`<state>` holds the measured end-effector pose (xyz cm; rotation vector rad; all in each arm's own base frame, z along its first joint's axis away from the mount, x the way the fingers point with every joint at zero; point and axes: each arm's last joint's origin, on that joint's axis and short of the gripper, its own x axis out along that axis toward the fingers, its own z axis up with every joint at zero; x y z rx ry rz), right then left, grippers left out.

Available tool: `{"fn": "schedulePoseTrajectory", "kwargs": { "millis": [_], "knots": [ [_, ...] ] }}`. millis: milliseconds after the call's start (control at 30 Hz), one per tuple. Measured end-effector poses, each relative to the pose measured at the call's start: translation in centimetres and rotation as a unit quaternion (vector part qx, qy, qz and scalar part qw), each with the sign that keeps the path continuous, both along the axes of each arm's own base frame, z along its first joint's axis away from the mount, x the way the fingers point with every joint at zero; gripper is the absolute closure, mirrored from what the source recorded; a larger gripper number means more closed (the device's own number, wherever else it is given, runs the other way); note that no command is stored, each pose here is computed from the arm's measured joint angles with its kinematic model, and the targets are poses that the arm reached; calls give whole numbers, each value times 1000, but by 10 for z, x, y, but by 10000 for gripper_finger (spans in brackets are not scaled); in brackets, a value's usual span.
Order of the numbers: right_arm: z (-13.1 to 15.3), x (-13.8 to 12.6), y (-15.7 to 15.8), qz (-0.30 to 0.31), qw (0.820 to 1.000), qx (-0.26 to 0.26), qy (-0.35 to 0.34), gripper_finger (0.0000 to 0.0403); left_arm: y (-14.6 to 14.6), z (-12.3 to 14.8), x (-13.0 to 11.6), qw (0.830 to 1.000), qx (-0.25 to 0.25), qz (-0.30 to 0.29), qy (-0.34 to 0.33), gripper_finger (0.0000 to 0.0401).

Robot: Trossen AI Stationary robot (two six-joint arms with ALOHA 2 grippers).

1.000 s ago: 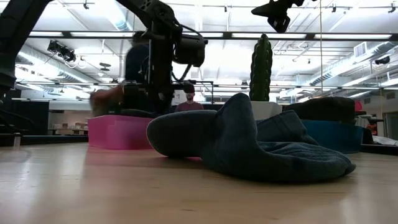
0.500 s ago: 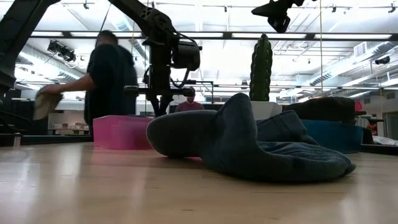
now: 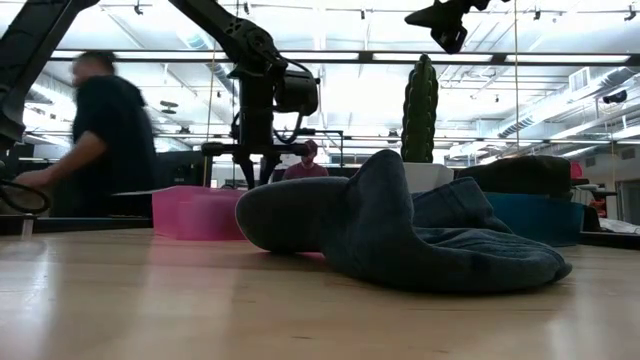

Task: Pick & Place hat
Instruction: Put the left blue cap into the red bin, then put the blue cap into the red bin

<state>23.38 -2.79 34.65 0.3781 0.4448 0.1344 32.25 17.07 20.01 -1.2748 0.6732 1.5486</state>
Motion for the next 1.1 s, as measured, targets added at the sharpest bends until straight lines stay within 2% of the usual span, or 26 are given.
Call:
{"fn": "schedulePoseTrajectory", "kwargs": {
  "millis": [167,233,433,567,700,833,967,1100],
  "knots": [
    [0,0,0,0,1000,0,1,158,0,2,1,999,-2,-48,2,277],
    [0,0,0,0,1000,0,1,158,0,8,2,996,14,-86,-1,250],
    [0,0,0,0,1000,0,1,158,-7,34,-3,983,67,-168,13,183],
    [-2,-1,0,-1,1000,4,10,158,-16,62,-10,966,101,-237,-2,156],
    [-7,-3,1,-2,999,10,41,158,-43,102,-21,928,139,-344,-35,147],
    [-14,-8,1,-2,996,17,83,158,-82,135,-32,868,153,-463,-89,152],
    [-20,-12,2,-1,992,23,123,158,-122,156,-42,824,159,-525,-141,160],
    [-29,-10,9,13,989,24,143,158,-155,164,-45,789,163,-572,-155,166]
  ]
}}
